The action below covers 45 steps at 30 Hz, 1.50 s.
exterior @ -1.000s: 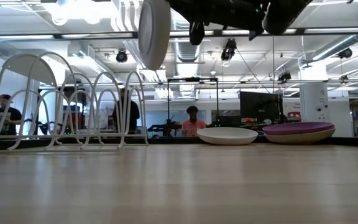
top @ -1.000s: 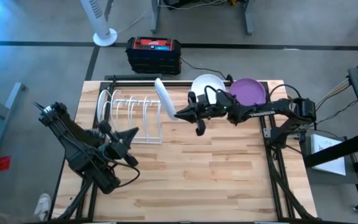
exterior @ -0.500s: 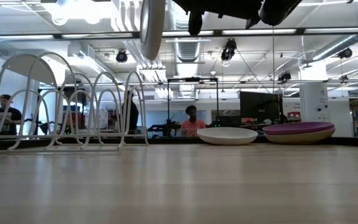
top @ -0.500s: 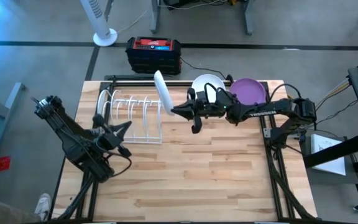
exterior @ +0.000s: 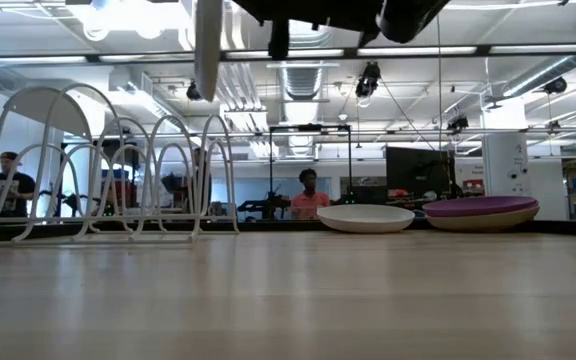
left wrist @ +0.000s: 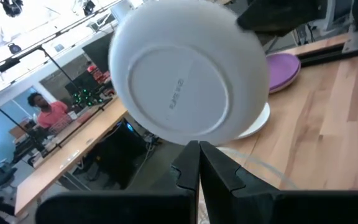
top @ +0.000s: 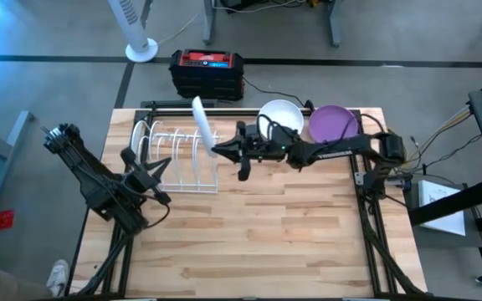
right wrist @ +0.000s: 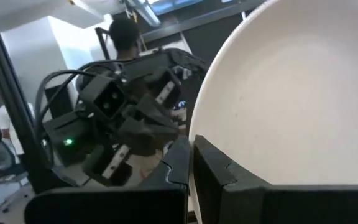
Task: Sort dishes
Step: Put the white plate into the white dish rack
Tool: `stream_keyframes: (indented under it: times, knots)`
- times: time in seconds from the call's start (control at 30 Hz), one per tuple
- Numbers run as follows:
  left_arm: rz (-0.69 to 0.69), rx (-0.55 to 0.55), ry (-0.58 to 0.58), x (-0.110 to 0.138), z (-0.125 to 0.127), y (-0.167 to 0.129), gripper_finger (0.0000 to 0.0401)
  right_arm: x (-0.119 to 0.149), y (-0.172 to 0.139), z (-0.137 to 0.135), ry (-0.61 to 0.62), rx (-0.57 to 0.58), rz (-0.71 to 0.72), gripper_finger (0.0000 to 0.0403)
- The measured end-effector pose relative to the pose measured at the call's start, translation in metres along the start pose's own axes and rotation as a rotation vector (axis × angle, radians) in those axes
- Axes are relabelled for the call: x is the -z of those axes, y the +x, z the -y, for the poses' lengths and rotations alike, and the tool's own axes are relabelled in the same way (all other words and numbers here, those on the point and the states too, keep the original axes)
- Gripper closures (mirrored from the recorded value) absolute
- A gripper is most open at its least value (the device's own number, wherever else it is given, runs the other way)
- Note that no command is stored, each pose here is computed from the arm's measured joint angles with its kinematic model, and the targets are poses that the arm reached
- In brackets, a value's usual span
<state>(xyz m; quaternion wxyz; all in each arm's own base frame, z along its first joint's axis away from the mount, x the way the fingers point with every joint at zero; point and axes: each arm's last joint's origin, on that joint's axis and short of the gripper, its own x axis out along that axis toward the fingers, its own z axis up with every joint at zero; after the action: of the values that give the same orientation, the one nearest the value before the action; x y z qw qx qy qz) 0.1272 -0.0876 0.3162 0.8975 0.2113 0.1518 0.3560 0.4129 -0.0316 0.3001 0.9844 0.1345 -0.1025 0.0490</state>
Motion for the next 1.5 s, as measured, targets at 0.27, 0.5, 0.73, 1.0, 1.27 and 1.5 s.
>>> stream_keyframes:
  times: [0.27,0.5,0.73,1.0,1.27,1.5]
  knots:
    - [-0.034,0.011,0.014,0.023,-0.005,0.002,0.0401,0.013,0.028,-0.003,-0.03,0.045,0.003,0.0403]
    - [-0.043,0.015,0.003,0.029,-0.009,0.002,0.0401,0.021,0.032,-0.011,-0.116,0.215,0.028,0.0403]
    - [-0.043,0.016,0.003,0.03,-0.01,0.003,0.0401,0.022,0.033,-0.019,-0.134,0.232,0.041,0.0403]
    - [-0.123,0.052,0.007,0.032,-0.008,0.002,0.0401,0.025,0.033,-0.017,-0.124,0.251,0.043,0.0403]
    - [-0.122,0.052,0.003,0.032,-0.008,0.002,0.0401,0.025,0.034,-0.019,-0.099,0.246,0.055,0.0403]
    - [-0.121,0.052,0.0,0.032,-0.007,0.002,0.0401,0.025,0.033,-0.019,-0.072,0.261,0.062,0.0403]
